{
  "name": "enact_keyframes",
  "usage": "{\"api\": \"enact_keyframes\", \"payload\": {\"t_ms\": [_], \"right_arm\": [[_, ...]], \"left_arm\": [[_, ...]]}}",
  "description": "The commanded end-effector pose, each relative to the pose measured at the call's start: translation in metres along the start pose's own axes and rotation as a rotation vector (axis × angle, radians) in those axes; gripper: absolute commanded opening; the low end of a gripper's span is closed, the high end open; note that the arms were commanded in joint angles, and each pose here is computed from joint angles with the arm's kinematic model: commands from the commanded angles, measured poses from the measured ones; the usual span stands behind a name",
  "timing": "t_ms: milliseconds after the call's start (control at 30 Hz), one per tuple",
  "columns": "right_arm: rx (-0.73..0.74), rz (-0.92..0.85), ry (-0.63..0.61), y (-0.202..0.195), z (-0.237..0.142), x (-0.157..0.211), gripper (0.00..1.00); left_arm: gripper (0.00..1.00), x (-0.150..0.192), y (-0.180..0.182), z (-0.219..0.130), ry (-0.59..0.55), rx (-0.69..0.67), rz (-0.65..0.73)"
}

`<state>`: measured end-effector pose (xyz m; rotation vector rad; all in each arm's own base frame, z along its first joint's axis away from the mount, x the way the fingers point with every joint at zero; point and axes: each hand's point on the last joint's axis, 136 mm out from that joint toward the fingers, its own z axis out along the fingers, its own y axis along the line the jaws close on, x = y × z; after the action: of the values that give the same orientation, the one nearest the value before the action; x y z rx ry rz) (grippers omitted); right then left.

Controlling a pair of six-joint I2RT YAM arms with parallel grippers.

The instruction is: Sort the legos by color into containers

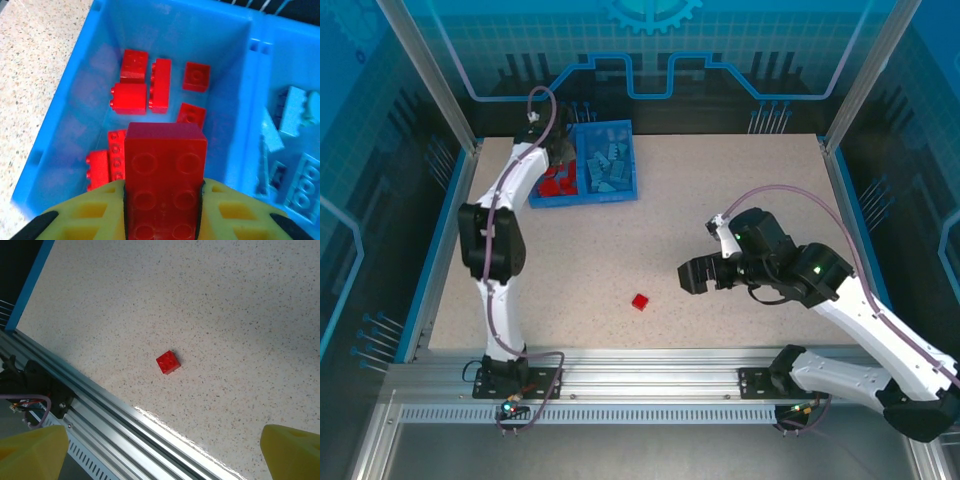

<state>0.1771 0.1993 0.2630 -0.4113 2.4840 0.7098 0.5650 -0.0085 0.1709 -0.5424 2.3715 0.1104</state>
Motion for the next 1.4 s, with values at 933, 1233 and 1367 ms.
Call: {"api": "enact_keyframes", "payload": {"t_ms": [933,1233,1367], "right_arm": [[-0.026,-0.003,-0.038,0.010,0.001,-0.017,1.00],[-0.009,-0.009,-0.043,0.005,0.005,-0.015,1.00],[-0.003,0.001,-0.040,0.003,0.005,-0.012,1.00]], "left_arm": [[0.59,0.132,-0.065,-0.241,-0.003,0.568,0.119],[0.64,0.306,-0.087,-0.226,0.242,0.563,0.647],[0.73,0.355,-0.098,-0.211,0.360,0.571,0.740]]}}
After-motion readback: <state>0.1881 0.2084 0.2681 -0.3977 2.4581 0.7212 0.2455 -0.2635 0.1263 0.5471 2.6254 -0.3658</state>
